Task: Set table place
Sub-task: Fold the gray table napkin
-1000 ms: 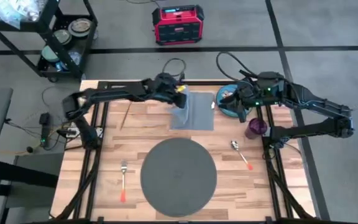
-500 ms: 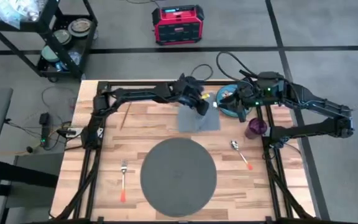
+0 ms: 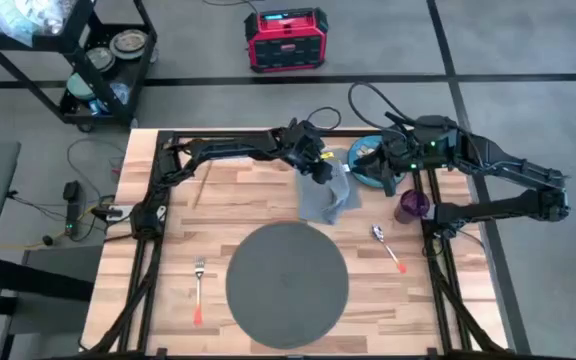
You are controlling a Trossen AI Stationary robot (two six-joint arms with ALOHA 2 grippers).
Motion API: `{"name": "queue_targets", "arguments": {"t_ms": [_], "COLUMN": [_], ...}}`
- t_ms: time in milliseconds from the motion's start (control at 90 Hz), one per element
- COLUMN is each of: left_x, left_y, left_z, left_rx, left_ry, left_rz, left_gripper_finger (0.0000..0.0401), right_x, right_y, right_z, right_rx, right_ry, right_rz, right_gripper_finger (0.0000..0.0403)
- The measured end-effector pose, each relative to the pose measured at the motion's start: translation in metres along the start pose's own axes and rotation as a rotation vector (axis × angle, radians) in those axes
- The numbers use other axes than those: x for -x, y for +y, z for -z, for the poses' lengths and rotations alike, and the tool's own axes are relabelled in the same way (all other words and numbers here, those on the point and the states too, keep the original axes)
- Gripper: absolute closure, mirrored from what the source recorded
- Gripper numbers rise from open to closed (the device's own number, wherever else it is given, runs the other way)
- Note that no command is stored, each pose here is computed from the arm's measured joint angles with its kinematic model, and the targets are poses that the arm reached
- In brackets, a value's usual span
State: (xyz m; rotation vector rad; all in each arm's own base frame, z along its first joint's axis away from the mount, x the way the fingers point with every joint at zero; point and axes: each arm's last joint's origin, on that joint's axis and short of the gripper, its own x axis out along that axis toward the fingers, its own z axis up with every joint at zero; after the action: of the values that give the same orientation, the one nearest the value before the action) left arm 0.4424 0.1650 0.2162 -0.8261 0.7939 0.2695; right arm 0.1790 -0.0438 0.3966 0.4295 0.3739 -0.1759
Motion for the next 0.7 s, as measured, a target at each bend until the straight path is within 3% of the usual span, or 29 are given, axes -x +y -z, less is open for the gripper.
{"name": "queue_targets", "arguments": {"t_ms": [122, 189, 444, 700], "left_x": [0.0, -0.002, -0.008, -0.02], "left_y": [0.014, 0.017, 0.024, 0.032], "left_z": [0.017, 0.021, 0.026, 0.034], "left_rx": [-0.001, -0.026, -0.034, 0.015], "left_ry": [0.098, 0.112, 0.106, 0.086], "left_rz": [-0.254, -0.33, -0.339, -0.264], "left_gripper_finger": [0.019, 0.0194, 0.0197, 0.0198], "right_x": [0.0, 0.0, 0.0, 0.0], "right_y": [0.0, 0.0, 0.0, 0.0], "right_z": [0.0, 0.0, 0.0, 0.0], "right_rx": [0.0, 0.0, 0.007, 0.008], "right_ry": [0.001, 0.0, 0.001, 0.001], "right_rz": [0.0, 0.0, 0.0, 0.0], "right_gripper_finger": [0.0294, 0.0294, 0.0294, 0.0294]}}
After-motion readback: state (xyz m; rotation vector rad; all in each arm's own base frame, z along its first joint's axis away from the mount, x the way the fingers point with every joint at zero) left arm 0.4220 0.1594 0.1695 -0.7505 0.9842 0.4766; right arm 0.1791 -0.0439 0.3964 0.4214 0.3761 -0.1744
